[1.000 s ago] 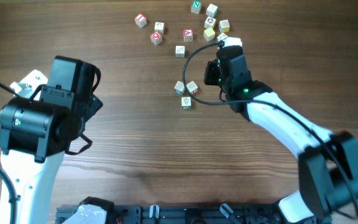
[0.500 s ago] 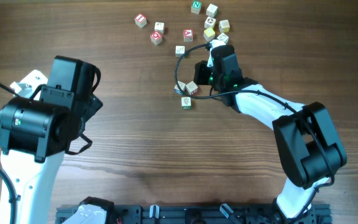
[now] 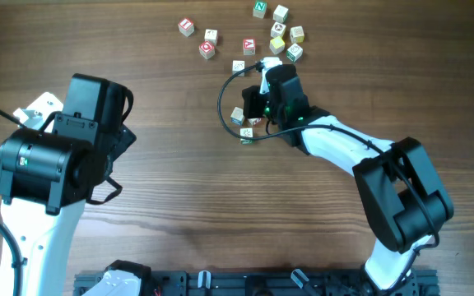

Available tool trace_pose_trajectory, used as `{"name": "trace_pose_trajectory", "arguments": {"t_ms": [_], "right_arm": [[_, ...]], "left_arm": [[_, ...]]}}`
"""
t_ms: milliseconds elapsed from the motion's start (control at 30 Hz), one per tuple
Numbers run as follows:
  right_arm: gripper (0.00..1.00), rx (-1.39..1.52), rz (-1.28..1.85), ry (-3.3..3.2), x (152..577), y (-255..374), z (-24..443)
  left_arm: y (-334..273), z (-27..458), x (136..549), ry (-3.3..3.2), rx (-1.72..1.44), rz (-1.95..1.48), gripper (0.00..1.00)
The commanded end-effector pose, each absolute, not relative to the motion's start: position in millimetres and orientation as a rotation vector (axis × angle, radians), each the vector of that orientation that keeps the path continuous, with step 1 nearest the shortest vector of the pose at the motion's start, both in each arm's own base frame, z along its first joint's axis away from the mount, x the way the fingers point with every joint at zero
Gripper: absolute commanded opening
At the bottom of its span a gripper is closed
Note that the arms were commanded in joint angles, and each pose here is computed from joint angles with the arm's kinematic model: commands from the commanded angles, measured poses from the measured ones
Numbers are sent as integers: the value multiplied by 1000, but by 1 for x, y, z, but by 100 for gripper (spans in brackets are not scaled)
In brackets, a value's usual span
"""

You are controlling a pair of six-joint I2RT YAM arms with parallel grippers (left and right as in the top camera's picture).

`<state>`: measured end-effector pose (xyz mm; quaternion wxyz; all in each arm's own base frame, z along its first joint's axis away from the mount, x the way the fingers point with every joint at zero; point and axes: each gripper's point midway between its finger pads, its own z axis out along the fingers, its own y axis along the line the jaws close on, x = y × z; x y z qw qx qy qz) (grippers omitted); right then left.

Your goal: Form a circle

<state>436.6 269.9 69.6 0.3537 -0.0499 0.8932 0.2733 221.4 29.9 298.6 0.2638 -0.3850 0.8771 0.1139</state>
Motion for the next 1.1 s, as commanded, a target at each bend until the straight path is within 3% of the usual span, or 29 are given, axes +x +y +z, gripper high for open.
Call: {"name": "trace_pose_trajectory", "arguments": {"t_ms": [0, 300, 1067], "right_arm": [[5, -86, 709, 2277, 447, 273, 83], [5, 20, 610, 2325, 458, 268, 88], [5, 16, 531, 2531, 441, 280, 36]], "left_arm": [[32, 301, 220, 2359, -1049, 307, 100], [32, 301, 220, 2359, -1049, 307, 100], [32, 301, 220, 2359, -1049, 307, 100]]}}
